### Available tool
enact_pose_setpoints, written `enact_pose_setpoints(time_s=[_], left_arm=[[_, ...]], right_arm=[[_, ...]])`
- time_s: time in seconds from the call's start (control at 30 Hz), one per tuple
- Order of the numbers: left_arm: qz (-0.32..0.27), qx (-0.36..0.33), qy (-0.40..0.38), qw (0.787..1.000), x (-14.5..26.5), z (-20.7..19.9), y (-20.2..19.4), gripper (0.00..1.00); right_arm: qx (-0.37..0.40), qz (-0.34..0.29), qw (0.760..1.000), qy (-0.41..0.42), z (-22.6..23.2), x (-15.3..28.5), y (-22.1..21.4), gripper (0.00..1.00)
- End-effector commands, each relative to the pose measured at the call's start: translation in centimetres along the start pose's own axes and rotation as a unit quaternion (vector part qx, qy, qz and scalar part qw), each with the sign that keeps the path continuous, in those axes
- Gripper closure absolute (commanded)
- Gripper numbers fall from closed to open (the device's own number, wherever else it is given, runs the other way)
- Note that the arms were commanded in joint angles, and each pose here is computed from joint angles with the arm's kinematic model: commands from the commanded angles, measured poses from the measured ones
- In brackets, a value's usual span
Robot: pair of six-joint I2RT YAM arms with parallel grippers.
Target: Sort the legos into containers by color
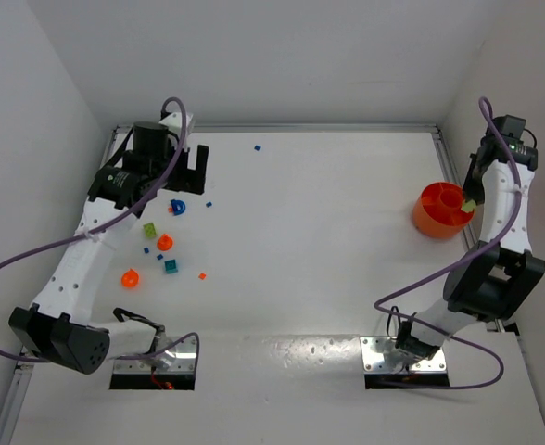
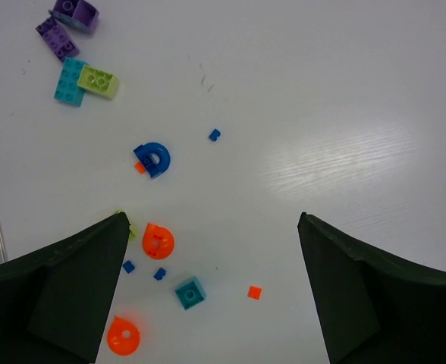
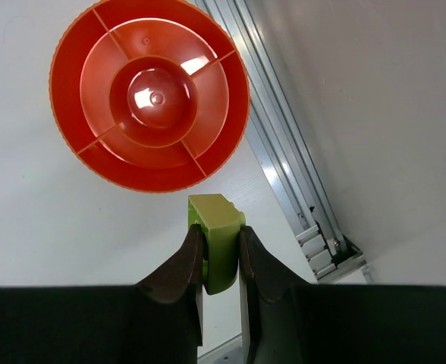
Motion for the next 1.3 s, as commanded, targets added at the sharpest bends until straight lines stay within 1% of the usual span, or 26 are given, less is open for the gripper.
enact_pose_setpoints(time_s=[0.0, 0.03, 0.3, 0.37, 0.4, 0.47, 0.5, 1.0, 1.07, 1.23, 1.27], left_arm=[[0.006, -0.004, 0.019, 1.0, 0.7, 0.9, 0.2, 0.0], [0.006, -0.004, 0.019, 1.0, 0.7, 0.9, 0.2, 0.0], [0.007, 0.001, 0.03, 1.0, 0.7, 1.2, 0.2, 0.0], [0.008, 0.001, 0.034, 0.999, 0.7, 1.4, 0.2, 0.0], [0.008, 0.001, 0.034, 0.999, 0.7, 1.4, 0.2, 0.0], [0.012, 0.0, 0.029, 1.0, 0.4, 1.2, 0.1, 0.0], [0.012, 0.0, 0.029, 1.0, 0.4, 1.2, 0.0, 0.0], [0.012, 0.0, 0.034, 0.999, 0.4, 1.3, 0.0, 0.0], [0.012, 0.005, 0.034, 0.999, 0.4, 1.3, 0.0, 0.0], [0.016, 0.004, 0.029, 0.999, 0.2, 1.1, -0.3, 0.0], [0.016, 0.004, 0.029, 0.999, 0.2, 1.1, -0.3, 0.0]], right_arm=[[-0.06, -0.023, 0.998, -0.023, -0.8, 0.3, 1.0, 1.0], [-0.065, -0.016, 0.997, -0.031, -0.9, 0.0, 0.5, 1.0], [-0.089, -0.038, 0.992, -0.079, -2.2, -1.8, 0.3, 1.0], [-0.087, -0.03, 0.993, -0.08, -2.1, -2.5, -0.2, 1.0], [-0.09, -0.042, 0.992, -0.078, -2.0, -2.6, 0.4, 1.0], [-0.091, -0.044, 0.992, -0.078, -2.0, -3.0, 0.0, 1.0], [-0.096, -0.06, 0.991, -0.076, -2.0, -2.7, 0.6, 1.0], [-0.106, -0.035, 0.99, -0.084, -1.3, -5.9, 0.0, 1.0], [-0.106, -0.034, 0.991, -0.079, -1.1, -6.3, 0.1, 1.0], [-0.11, -0.029, 0.991, -0.075, -0.8, -7.0, 0.0, 0.92], [-0.11, -0.029, 0.991, -0.075, -0.8, -7.0, 0.0, 0.92]])
Point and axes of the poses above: each gripper's point midway between its finger pads, its own x axis back along the fingers, its own z axis along the line the jaws close on, y = z × x, the point moved 2 cm from there along x, back along the fingers, and after that the axes turned 7 degrees about -x, right-handed, at the moved point
